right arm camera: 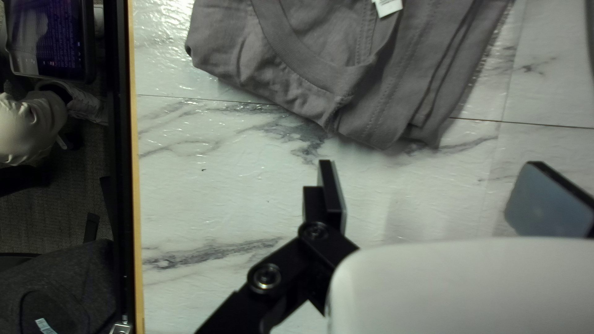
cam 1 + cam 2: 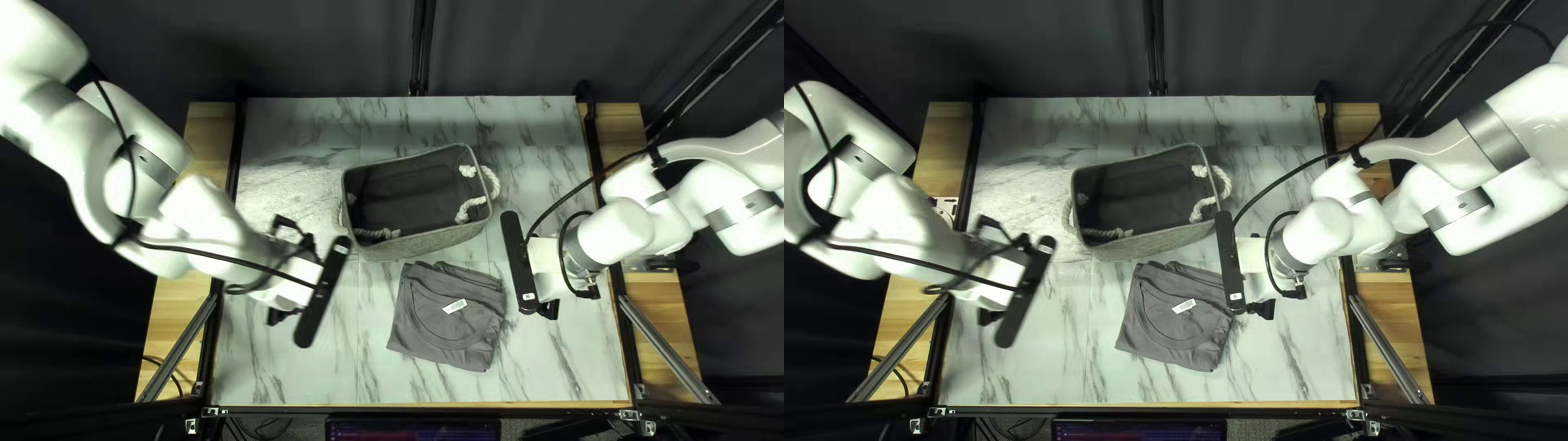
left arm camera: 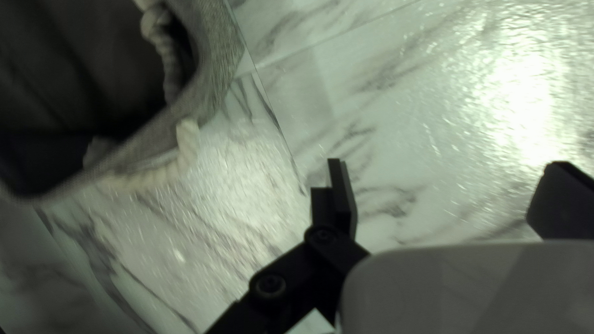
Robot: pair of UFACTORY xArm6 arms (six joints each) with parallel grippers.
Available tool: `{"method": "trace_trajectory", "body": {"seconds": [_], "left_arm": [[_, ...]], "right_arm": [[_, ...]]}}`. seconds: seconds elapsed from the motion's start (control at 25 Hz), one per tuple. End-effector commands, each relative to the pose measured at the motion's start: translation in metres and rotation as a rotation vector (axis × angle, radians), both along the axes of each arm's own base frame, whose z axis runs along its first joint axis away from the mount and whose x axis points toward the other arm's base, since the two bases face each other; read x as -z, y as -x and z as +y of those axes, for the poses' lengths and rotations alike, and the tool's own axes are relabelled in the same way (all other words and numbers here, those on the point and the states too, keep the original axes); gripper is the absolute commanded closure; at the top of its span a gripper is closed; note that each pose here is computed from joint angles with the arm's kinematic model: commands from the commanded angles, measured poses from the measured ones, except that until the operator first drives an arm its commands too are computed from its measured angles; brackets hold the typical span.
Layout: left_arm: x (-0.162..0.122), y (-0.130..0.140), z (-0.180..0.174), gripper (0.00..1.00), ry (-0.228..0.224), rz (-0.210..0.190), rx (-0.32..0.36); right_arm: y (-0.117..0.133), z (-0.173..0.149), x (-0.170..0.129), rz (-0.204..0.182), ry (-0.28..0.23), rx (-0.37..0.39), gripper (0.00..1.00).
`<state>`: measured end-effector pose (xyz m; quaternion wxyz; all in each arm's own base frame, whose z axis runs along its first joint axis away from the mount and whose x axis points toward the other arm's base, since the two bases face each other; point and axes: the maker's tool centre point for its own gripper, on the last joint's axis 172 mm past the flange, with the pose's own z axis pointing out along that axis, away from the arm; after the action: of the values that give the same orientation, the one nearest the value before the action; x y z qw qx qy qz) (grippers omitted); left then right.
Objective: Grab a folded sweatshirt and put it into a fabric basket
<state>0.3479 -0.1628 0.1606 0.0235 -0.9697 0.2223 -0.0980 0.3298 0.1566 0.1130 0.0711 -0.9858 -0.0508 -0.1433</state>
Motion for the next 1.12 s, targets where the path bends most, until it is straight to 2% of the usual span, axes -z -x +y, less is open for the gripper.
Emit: {"method": "trace_trajectory", "body": {"seconds": [0.04,0.28,0.52,0.72,0.92,1.12], "left_arm": [[0.006,-0.035,-0.010,0.00,0.015,-0.027,0.112],[0.023,-0.063,-0.003,0.00,-0.004,-0.089,0.338],[0.007,-0.087,0.008,0.00,-0.021,-0.072,0.440],[0.016,-0.090,0.003,0.00,-0.044,-0.067,0.537],[0.022,-0.094,-0.003,0.00,-0.068,-0.068,0.594],[0.025,-0.094,0.002,0.00,-0.068,-0.061,0.574]], "right_arm": [[0.005,0.003,0.004,-0.007,-0.027,-0.005,0.00],[-0.001,0.011,0.021,0.004,-0.034,-0.004,0.00],[-0.007,0.018,0.025,0.025,-0.026,-0.024,0.00],[-0.005,0.030,0.034,0.028,-0.032,-0.026,0.00],[-0.004,0.035,0.028,0.010,0.032,-0.039,0.00],[-0.008,0.039,0.019,0.004,0.110,-0.061,0.00]]}}
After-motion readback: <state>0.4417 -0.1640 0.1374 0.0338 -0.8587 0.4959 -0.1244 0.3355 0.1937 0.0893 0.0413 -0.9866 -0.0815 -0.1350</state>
